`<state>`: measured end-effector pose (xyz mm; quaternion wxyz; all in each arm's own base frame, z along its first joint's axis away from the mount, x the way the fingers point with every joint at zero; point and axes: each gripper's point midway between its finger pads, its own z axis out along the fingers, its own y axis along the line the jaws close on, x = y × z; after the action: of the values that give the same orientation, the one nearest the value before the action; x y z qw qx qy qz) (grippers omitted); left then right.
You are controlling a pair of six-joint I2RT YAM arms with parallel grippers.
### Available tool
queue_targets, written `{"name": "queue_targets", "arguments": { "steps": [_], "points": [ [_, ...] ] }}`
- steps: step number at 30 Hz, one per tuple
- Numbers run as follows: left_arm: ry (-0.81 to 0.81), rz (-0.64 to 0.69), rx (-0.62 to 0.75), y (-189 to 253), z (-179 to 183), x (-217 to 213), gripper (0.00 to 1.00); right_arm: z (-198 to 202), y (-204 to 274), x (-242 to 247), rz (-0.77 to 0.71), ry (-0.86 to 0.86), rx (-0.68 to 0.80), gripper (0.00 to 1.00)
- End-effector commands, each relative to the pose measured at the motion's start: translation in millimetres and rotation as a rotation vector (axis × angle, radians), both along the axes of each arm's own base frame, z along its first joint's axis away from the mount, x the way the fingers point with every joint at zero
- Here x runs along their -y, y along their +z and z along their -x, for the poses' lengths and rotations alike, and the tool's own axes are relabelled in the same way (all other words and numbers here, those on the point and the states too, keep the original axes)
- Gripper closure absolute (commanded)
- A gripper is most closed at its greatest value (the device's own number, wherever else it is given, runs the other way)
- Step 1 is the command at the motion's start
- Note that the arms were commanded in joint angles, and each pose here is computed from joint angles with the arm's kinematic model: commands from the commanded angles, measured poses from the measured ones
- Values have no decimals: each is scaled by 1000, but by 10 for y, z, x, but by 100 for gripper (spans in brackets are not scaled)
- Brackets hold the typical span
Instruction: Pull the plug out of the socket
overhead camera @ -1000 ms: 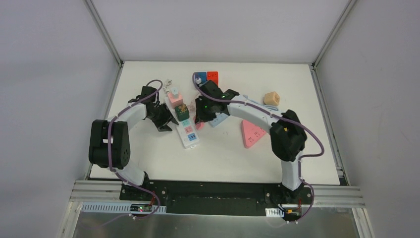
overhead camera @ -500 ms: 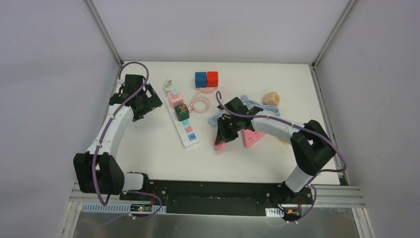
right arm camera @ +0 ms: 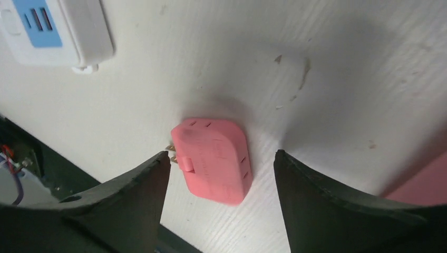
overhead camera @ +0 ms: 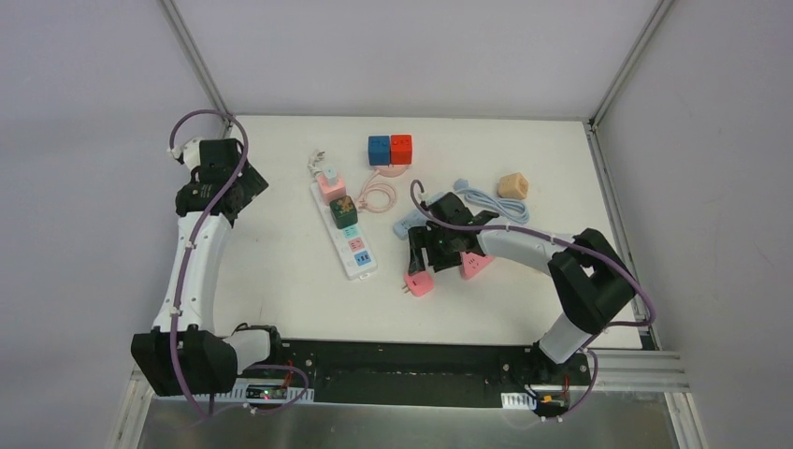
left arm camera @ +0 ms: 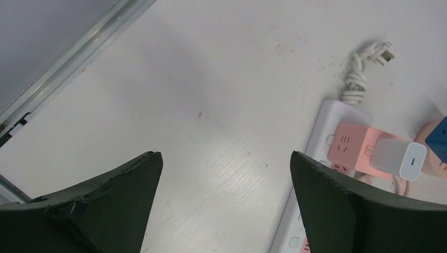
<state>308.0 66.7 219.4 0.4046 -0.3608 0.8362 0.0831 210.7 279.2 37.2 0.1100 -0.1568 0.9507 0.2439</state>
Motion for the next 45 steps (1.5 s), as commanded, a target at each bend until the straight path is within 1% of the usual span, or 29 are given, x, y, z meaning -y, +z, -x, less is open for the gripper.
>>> {"name": "queue_targets", "arguments": {
  "steps": [1,5,7,9,11,12,15,18,20,22,24,25,30,33,36,39,42,45],
  "points": [
    [78,-48,49,172,178,-150,4,-425,420,8,-6,-85,237,23],
    [50,-39,80,138,139,-112,5,-628,725,-156,-56,-97,313,20],
    [11,-18,82,112,89,-47,5,-714,854,-305,-76,-84,352,20],
    [-98,8,75,104,11,100,6,-798,946,-482,-71,-70,401,19],
    [-142,39,53,69,-10,184,6,-938,998,-633,-38,-96,460,18],
    [-176,60,45,45,-29,247,6,-1007,1044,-766,-46,-102,479,17],
    [-184,87,40,-47,-32,292,6,-1147,1116,-1064,-54,-111,524,14],
    [-129,113,56,-107,11,279,6,-1271,1110,-1300,-26,-111,562,13],
    [-152,152,35,-167,25,359,7,-1324,1045,-1459,-28,-92,578,11],
    [-188,200,-2,-228,56,466,8,-1372,976,-1624,-43,-61,626,10],
    [-234,252,-23,-285,77,587,8,-1443,895,-1744,-43,-46,661,7],
    [-265,294,-22,-307,87,680,9,-1489,857,-1789,-39,-50,667,7],
    [-253,349,-60,-505,173,751,10,-1596,656,-2000,-25,-34,651,6],
    [-257,385,-84,-592,188,808,11,-1562,577,-2097,-51,-3,655,9],
    [-249,395,-100,-661,195,816,12,-1584,549,-2117,-63,-16,672,12],
    [-246,408,-120,-724,192,829,13,-1625,574,-2129,-72,-37,683,18],
    [-252,436,-135,-796,177,876,14,-1626,638,-2121,-67,-53,704,25],
    [-281,526,-107,-850,111,1051,16,-1537,690,-2055,-67,-43,718,40]
  ]
}}
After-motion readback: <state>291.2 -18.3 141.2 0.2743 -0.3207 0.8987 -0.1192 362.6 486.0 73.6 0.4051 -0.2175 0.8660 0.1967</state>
